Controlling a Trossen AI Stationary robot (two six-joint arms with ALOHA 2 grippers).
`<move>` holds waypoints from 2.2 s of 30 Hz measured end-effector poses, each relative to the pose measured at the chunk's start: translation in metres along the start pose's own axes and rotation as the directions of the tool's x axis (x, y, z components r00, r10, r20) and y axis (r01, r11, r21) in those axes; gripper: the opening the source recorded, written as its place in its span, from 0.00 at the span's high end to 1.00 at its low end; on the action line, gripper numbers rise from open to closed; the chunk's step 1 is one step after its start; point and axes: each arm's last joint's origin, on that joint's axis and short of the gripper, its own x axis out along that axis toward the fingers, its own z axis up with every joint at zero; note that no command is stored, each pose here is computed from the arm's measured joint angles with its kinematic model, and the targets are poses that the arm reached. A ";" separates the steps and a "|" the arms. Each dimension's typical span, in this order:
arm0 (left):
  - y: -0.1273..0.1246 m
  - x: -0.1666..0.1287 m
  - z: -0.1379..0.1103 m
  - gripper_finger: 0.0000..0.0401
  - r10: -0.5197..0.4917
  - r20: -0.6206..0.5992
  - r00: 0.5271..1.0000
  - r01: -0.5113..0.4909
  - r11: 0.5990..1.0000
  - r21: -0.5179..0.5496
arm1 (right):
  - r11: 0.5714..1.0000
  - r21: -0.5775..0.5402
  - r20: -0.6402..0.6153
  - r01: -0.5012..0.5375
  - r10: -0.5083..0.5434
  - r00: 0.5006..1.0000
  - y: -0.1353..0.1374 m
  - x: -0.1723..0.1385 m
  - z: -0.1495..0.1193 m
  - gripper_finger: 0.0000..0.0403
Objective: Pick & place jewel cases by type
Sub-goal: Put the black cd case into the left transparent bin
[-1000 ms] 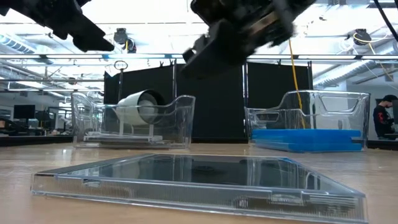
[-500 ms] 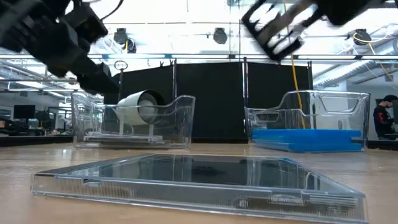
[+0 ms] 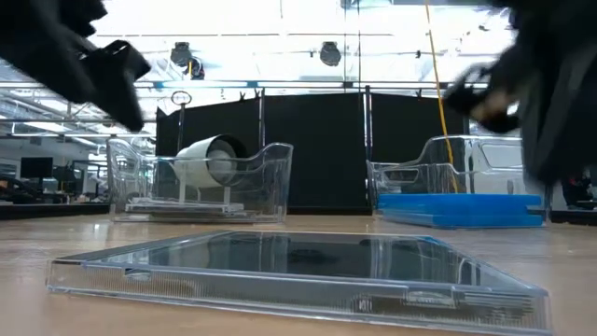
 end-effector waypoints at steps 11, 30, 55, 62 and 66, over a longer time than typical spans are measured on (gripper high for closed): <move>-0.024 0.049 -0.032 0.26 -0.022 -0.183 0.983 0.018 1.000 -0.021 | 0.996 0.089 -0.121 0.009 0.001 0.993 -0.012 0.031 -0.011 1.00; -0.015 0.080 -0.017 0.26 -0.070 -0.070 0.995 0.072 0.997 0.029 | 0.999 0.048 0.211 -0.008 -0.002 0.978 -0.043 0.051 -0.017 1.00; -0.003 0.082 -0.015 0.26 0.024 -0.063 0.998 -0.029 0.997 -0.073 | 0.987 0.051 0.310 0.153 -0.162 0.937 -0.063 0.014 0.008 1.00; -0.002 0.085 -0.005 0.26 0.003 0.021 1.000 -0.001 0.996 -0.088 | 0.997 0.025 0.359 0.069 -0.073 0.930 -0.040 -0.016 0.011 1.00; 0.001 0.086 0.008 0.26 -0.021 0.118 0.993 0.032 0.996 -0.089 | 0.998 0.014 0.370 0.061 -0.062 0.927 -0.037 -0.019 0.011 1.00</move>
